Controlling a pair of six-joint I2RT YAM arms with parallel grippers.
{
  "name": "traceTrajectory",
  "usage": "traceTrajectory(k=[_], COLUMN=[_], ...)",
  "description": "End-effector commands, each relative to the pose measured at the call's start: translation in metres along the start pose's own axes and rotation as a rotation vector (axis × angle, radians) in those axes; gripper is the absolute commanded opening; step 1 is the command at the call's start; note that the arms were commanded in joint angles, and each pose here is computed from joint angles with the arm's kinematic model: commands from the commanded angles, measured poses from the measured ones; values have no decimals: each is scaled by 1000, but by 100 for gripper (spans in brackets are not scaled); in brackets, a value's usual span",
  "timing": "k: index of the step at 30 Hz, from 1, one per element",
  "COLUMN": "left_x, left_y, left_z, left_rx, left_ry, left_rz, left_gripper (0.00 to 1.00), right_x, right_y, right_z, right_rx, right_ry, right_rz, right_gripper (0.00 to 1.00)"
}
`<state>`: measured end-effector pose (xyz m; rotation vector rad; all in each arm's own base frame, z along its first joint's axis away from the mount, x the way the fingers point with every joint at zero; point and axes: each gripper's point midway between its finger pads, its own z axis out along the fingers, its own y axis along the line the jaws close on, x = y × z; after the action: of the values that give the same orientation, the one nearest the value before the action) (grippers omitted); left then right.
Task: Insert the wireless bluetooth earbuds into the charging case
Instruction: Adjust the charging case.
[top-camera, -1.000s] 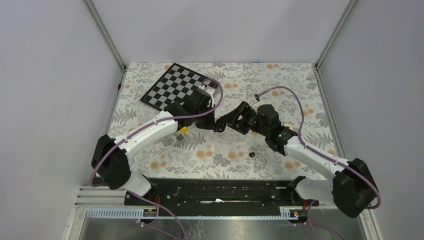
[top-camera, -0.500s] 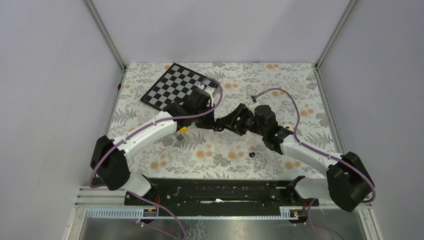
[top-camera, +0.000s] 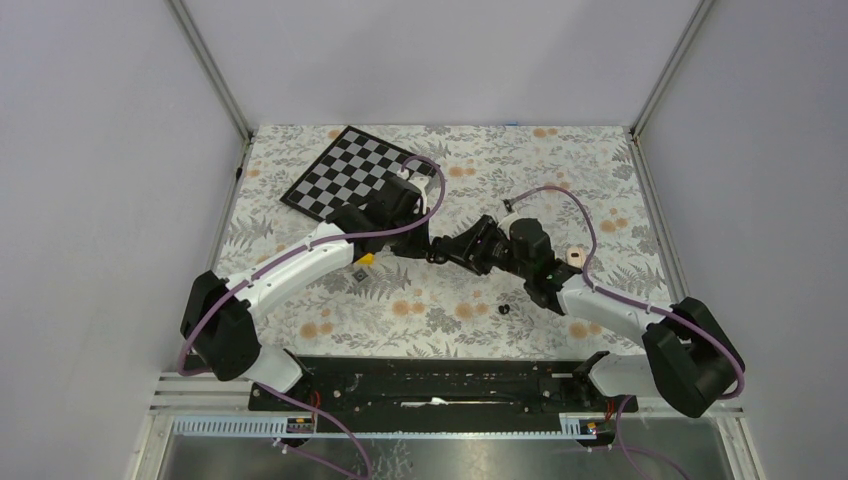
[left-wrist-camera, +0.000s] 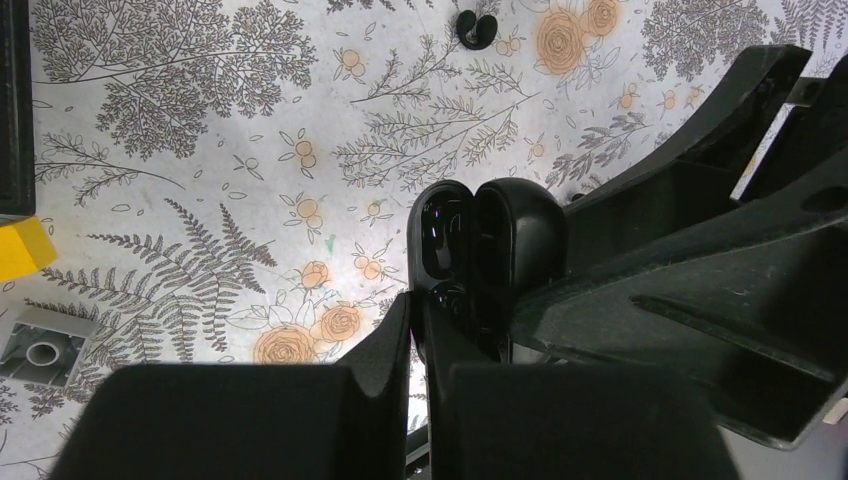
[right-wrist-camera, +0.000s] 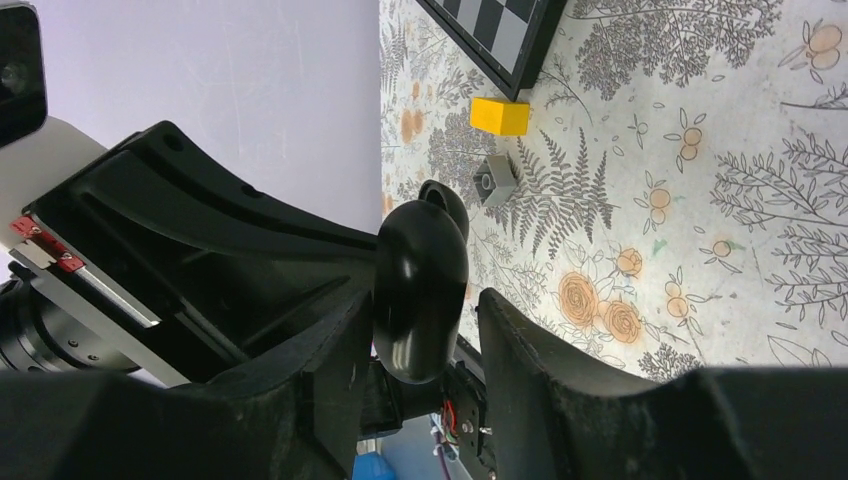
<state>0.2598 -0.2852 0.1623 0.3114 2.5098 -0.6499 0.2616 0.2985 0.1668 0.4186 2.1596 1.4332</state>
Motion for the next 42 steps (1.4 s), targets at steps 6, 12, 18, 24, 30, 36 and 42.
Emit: traceTrajectory(k=[6,12,18,24,30,36,42], left_x=[-26,-25,-26,-30,-29,-28,-28], left_y=[-28,-31,-33,-32,-29,-31,-32], left_z=[-20,-20,-22,-25,-24,-24,-25], left_rx=[103,125,169,217,216,229,234], left_ry=[-80,-69,-57,-52,-48,-39,-39], left_rz=[6,2,-21,-57,-64,-55,-52], left_gripper=[5,5,5,5,5,5,5], right_x=[-8,-11,-10,-12,-13,-16,-19], right_y=[19,22,23,28,29,40,43], right_z=[-9,-12,-13,-17,-24,-27,-23], right_rx=[-99,-128,-156,-211,-237,-283,-284], right_ry=[-59,-84,-87,-111,-131,-146,-141], right_rz=[17,29,52,86,76,55,57], right_gripper=[42,37,57,57,53,53,50])
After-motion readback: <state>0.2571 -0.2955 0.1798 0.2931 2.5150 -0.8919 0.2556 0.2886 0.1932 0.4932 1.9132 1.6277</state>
